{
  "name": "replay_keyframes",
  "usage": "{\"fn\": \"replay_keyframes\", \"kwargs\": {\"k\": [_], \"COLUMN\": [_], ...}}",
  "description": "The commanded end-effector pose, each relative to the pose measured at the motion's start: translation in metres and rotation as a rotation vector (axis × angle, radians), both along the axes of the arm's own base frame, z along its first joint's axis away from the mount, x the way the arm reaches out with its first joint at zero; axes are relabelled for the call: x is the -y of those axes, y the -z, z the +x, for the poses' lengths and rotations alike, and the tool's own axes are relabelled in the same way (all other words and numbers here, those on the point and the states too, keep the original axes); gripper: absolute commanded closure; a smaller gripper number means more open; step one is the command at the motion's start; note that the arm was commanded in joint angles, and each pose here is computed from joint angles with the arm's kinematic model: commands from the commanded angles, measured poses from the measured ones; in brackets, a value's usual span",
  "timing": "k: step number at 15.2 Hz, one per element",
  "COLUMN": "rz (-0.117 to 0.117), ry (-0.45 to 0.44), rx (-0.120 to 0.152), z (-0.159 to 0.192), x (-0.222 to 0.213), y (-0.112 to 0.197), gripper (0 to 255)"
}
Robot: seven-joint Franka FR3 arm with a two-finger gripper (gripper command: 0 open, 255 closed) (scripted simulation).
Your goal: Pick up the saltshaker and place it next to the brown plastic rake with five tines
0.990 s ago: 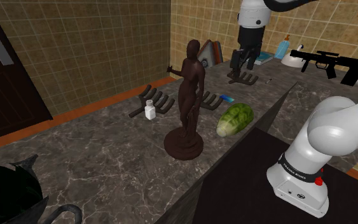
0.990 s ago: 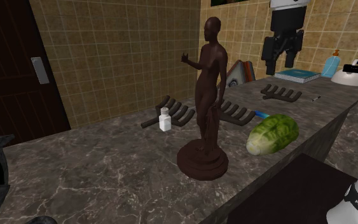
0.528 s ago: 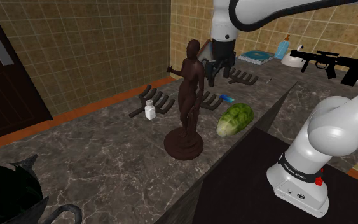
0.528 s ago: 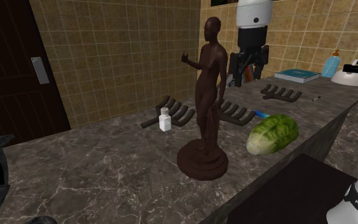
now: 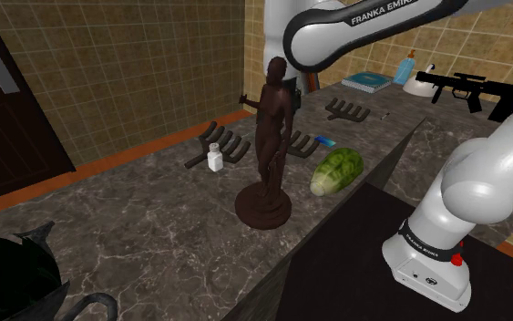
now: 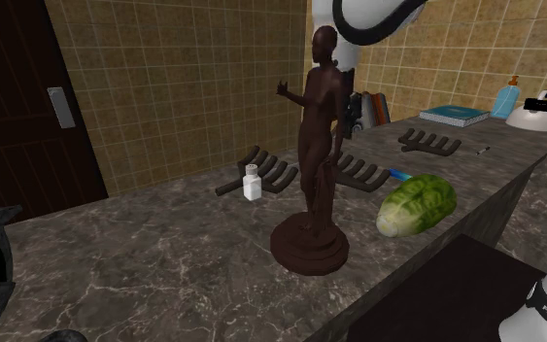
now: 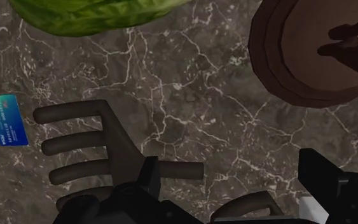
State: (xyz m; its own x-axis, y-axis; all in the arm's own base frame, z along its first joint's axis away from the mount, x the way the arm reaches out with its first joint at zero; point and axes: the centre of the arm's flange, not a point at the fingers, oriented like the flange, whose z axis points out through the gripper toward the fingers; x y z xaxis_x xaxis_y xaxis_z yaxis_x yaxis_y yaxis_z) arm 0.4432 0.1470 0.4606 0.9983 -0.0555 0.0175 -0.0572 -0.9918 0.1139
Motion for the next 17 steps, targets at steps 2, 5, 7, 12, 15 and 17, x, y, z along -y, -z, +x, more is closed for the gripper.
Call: {"fn": "replay_keyframes", "kwargs": {"k": [2, 5, 7, 12, 15, 17], "rz": [0.002, 0.002, 0.002, 0.001, 0.001, 0.001], "ry": [-0.005, -0.01, -0.014, -0.023, -0.027, -0.027], "rx": [0.015, 0.028, 0.037, 0.06, 0.072, 0.072], "z": [0.027, 0.052, 0.069, 0.112, 0.134, 0.135], "x": [-0.026, -0.048, -0.064, -0.103, -0.123, -0.122], "y": [0.016, 0.032, 0.043, 0.07, 0.083, 0.094], "gripper": [0, 0, 0, 0, 0, 0]}}
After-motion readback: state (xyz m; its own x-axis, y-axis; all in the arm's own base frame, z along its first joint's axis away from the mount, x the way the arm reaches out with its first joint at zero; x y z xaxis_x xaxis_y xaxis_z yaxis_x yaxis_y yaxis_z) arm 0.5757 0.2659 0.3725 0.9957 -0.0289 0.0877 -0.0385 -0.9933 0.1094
